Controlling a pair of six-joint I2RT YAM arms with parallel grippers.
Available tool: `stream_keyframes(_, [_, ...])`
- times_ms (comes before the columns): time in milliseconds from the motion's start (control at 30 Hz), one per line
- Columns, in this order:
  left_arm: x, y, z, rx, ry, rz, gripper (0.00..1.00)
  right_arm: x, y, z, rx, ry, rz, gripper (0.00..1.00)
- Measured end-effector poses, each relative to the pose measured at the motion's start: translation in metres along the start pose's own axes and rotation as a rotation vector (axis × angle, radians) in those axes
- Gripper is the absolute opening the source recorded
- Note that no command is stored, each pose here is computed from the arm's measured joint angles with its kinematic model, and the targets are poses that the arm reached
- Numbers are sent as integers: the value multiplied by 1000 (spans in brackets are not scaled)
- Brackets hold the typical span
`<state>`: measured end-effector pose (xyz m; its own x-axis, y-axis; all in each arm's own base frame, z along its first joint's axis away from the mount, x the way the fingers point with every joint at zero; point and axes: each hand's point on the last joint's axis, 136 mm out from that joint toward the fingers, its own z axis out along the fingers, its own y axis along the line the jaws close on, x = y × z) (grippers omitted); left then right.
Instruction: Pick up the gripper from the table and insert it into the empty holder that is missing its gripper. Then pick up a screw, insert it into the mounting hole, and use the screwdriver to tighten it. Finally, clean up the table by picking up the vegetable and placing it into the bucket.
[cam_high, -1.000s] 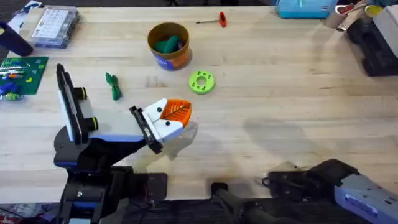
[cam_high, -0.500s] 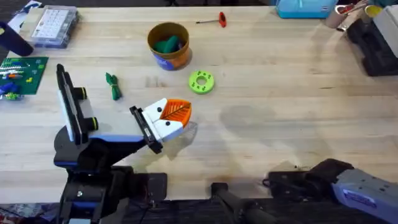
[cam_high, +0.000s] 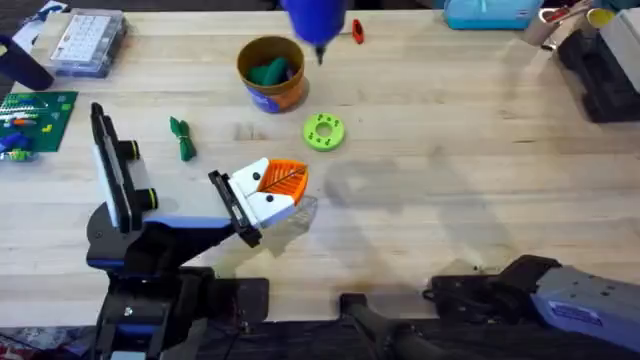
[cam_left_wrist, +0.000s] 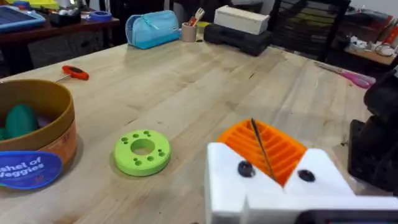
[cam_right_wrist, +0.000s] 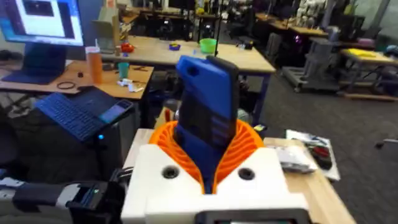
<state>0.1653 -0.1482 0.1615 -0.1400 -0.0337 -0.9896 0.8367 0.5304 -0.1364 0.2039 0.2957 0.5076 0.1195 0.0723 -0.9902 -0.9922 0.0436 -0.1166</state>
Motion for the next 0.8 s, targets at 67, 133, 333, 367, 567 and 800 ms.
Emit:
stream_keyframes(67, [0, 0, 0, 0, 0, 0, 11, 10, 3, 5, -11, 13, 17, 49])
stream_keyframes(133, [0, 0, 0, 0, 0, 0, 11, 17, 7, 11, -23, 18, 23, 48])
stream_keyframes(333, [0, 0, 0, 0, 0, 0, 11, 22, 20, 22, -65, 5, 4, 50])
stream_keyframes(367, [0, 0, 0, 0, 0, 0, 11, 24, 21, 22, -68, 7, 7, 49])
stream_keyframes(567, [0, 0, 0, 0, 0, 0, 11, 35, 26, 20, -65, -21, -4, 50])
stream_keyframes(800, [0, 0, 0, 0, 0, 0, 11, 27, 31, 13, -58, -176, -89, 48])
